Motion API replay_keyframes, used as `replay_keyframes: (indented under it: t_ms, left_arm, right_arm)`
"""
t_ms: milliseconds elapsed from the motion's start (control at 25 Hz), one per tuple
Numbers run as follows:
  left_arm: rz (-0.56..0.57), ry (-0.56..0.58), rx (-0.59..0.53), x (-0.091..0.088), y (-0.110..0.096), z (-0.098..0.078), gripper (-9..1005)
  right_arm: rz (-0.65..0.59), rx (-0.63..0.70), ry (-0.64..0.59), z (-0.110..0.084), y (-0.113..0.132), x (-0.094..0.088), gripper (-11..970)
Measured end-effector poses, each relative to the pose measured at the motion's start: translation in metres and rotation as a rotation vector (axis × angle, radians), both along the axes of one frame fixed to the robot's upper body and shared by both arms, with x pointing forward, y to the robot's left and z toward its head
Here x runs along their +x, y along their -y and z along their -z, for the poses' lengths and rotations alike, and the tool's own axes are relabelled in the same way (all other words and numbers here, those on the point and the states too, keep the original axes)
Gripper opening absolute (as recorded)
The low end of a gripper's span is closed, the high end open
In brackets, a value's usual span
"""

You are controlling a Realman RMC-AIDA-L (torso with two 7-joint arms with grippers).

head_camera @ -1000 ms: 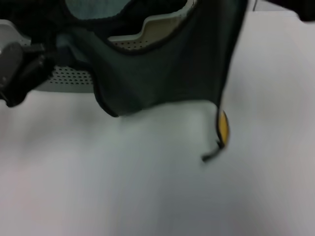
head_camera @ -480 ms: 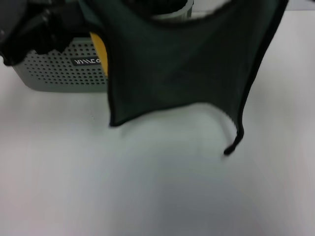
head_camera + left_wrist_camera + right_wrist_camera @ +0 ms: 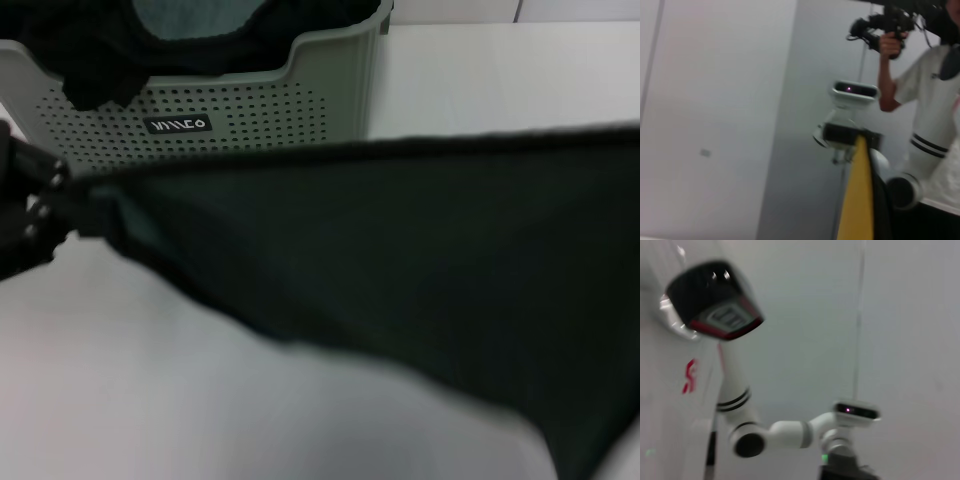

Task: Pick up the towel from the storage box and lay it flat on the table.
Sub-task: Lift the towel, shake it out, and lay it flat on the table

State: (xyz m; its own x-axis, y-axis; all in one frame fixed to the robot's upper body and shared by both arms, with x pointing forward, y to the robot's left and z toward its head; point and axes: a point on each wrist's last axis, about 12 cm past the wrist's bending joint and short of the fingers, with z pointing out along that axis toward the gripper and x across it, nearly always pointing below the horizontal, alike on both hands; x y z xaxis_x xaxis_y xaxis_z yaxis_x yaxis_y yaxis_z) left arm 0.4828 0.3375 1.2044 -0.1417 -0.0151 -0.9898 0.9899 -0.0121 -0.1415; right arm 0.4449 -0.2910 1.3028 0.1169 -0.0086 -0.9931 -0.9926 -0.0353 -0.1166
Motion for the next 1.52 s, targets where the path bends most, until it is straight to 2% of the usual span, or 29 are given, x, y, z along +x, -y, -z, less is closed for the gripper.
replay_keyframes:
  t_ms: [40, 120, 160, 200, 280, 360, 400, 440, 560, 600, 680, 760, 800, 840, 1200, 1440, 1520]
  left_arm:
    - [0.021, -0.010, 0.029, -0.008, -0.002, -0.006, 12]
    - [0.012, -0.042, 0.046, -0.008, -0.002, -0.003, 12]
    - [0.012, -0.042, 0.046, -0.008, -0.002, -0.003, 12]
    - [-0.026, -0.105, 0.063, -0.003, -0.002, 0.010, 12]
    - [-0.059, -0.153, 0.076, 0.004, -0.001, 0.022, 12]
    - [-0.133, -0.254, 0.138, 0.018, 0.001, 0.049, 13]
    - [-0.153, -0.273, 0.155, 0.022, 0.002, 0.054, 13]
    - [-0.184, -0.304, 0.189, 0.026, 0.003, 0.062, 13]
    - [-0.203, -0.312, 0.201, 0.029, 0.003, 0.064, 13]
    - [-0.287, -0.360, 0.282, 0.039, 0.006, 0.079, 13]
    - [-0.316, -0.369, 0.300, 0.042, 0.006, 0.083, 13]
    - [-0.343, -0.378, 0.320, 0.045, 0.007, 0.086, 12]
    - [-0.366, -0.383, 0.334, 0.048, 0.007, 0.088, 12]
    - [-0.376, -0.384, 0.339, 0.049, 0.007, 0.089, 12]
    - [-0.457, -0.369, 0.384, 0.065, 0.014, 0.095, 12]
    - [-0.497, -0.355, 0.402, 0.074, 0.017, 0.096, 12]
    - [-0.512, -0.353, 0.408, 0.077, 0.017, 0.096, 12]
  right_arm:
    - [0.021, 0.010, -0.001, -0.001, 0.006, -0.001, 51]
    - [0.051, 0.014, -0.043, 0.004, 0.011, 0.003, 51]
    - [0.062, 0.002, -0.102, 0.014, 0.010, 0.012, 51]
    - [0.059, -0.011, -0.164, 0.026, 0.006, 0.022, 52]
    - [0.002, -0.030, -0.285, 0.056, -0.011, 0.041, 52]
    - [-0.028, -0.030, -0.377, 0.084, -0.025, 0.056, 52]
    - [-0.016, -0.031, -0.415, 0.097, -0.031, 0.065, 52]
    - [-0.003, -0.040, -0.429, 0.102, -0.034, 0.070, 52]
    - [0.062, -0.094, -0.474, 0.118, -0.040, 0.085, 53]
    - [0.092, -0.115, -0.479, 0.121, -0.040, 0.089, 53]
    - [0.151, -0.155, -0.484, 0.128, -0.041, 0.095, 53]
    - [0.151, -0.155, -0.484, 0.128, -0.041, 0.095, 53]
    - [0.205, -0.185, -0.475, 0.132, -0.042, 0.101, 54]
    - [0.253, -0.209, -0.464, 0.136, -0.042, 0.107, 54]
    - [0.380, -0.270, -0.429, 0.146, -0.039, 0.121, 55]
    - [0.407, -0.313, -0.395, 0.148, -0.044, 0.130, 56]
    - [0.407, -0.342, -0.347, 0.144, -0.051, 0.138, 56]
